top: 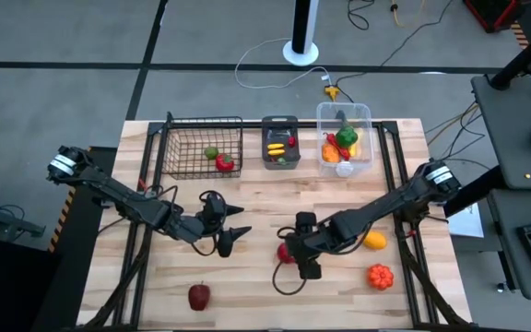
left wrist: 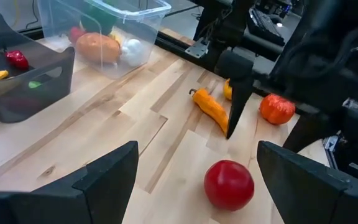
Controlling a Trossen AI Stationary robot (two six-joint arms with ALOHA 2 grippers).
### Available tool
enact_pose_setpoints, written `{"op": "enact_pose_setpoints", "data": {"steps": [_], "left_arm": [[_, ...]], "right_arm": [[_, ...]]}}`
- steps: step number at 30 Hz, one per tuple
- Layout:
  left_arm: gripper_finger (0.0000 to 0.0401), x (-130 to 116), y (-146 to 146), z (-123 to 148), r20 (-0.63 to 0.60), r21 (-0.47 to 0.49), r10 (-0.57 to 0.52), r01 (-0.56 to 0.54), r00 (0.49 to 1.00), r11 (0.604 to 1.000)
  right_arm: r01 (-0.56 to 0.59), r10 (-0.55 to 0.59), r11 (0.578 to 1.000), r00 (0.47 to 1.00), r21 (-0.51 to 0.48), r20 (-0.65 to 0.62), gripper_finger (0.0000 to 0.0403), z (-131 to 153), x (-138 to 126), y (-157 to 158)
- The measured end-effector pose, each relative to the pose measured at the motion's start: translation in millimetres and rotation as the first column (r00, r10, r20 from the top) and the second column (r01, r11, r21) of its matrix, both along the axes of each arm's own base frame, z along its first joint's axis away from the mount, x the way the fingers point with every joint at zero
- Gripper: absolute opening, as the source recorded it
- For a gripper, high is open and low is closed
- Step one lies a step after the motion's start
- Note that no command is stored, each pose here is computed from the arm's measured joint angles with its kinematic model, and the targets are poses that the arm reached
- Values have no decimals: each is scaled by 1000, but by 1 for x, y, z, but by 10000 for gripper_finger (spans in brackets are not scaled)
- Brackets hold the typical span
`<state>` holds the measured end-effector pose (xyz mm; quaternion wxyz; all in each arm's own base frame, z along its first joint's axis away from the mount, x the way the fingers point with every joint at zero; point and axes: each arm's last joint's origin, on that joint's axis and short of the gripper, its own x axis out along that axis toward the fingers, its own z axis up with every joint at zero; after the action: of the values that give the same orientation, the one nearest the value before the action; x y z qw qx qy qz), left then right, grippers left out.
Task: Sort produce into baskets
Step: Put the tomato into the black basket
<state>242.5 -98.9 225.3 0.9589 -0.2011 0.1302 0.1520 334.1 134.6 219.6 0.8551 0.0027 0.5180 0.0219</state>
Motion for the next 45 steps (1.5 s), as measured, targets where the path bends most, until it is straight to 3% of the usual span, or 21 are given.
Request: {"op": "enact_pose_setpoints", "data": {"steps": [11,18,30,37,45], "left_arm": [[310,0,-1,0,2,3,-5,5,1000,1000],[310,0,-1,0,2,10,-6,6,1000,1000],[310,0,-1,1,8,13,-8,8,1000,1000],[310,0,-1,1,7,16,-9,9,1000,1000],[310,-1,-3,1,-5,65,-34,35,999,997]], "right_arm": [[1,-1,1000,998,-7,-58,348,-42,17,8],[-8,8,1000,999,3,-34,348,-51,24,10],[-1,1,1000,1000,1,-28,345,-61,31,7],[-17,17,1000,1000,-8,-19,318,-62,33,4],[-33,33,999,999,-6,22,306,-46,31,0]]}}
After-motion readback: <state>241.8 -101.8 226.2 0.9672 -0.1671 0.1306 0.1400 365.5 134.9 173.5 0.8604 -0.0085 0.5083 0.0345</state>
